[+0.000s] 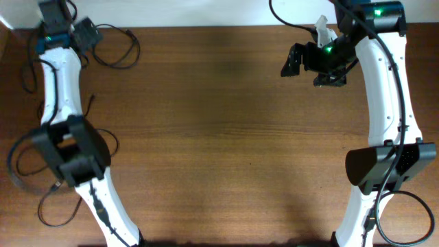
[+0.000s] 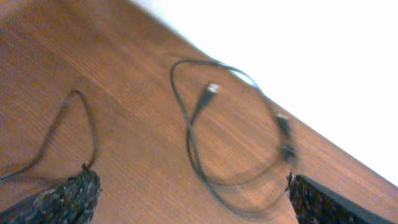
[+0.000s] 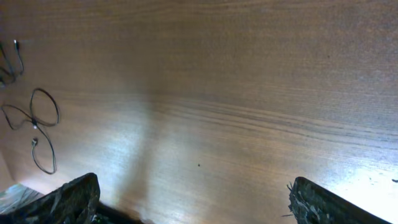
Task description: Untangle cables
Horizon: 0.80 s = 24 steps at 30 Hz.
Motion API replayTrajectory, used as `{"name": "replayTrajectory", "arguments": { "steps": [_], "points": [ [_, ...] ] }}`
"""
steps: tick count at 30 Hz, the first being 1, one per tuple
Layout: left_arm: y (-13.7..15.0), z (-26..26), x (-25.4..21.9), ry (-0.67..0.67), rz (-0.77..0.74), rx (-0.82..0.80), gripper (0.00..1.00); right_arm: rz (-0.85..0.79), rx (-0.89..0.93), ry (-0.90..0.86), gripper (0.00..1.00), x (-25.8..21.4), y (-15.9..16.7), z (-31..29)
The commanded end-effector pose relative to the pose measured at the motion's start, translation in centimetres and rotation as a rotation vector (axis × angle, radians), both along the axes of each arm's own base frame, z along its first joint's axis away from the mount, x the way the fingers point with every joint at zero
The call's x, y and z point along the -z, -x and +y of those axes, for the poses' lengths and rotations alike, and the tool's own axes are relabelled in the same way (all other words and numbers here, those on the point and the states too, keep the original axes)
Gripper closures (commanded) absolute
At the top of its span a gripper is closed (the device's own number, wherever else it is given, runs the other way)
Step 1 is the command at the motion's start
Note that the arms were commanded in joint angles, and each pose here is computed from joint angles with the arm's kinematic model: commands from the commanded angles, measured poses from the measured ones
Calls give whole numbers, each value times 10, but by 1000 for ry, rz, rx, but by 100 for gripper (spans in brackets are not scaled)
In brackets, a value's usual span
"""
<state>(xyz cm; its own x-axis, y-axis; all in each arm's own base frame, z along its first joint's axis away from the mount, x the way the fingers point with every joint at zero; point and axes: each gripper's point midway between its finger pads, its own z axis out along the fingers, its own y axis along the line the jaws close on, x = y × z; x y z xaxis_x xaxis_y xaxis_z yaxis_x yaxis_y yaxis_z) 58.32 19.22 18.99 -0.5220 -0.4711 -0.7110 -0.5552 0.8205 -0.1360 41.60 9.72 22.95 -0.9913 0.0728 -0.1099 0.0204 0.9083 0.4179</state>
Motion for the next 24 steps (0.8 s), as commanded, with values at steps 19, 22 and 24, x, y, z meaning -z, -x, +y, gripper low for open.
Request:
{"name": "replayTrajectory", "arguments": {
  "steps": [19,22,24],
  "points": [
    [160,-131,-146,15,134,227,1,-617,78,133,1,-205,150,-40],
    [160,-131,-146,15,134,227,1,-611,78,134,1,-203,149,-40],
    [160,-131,-146,15,134,227,1,-612,91,158,1,-203,148,-44]
  ]
}}
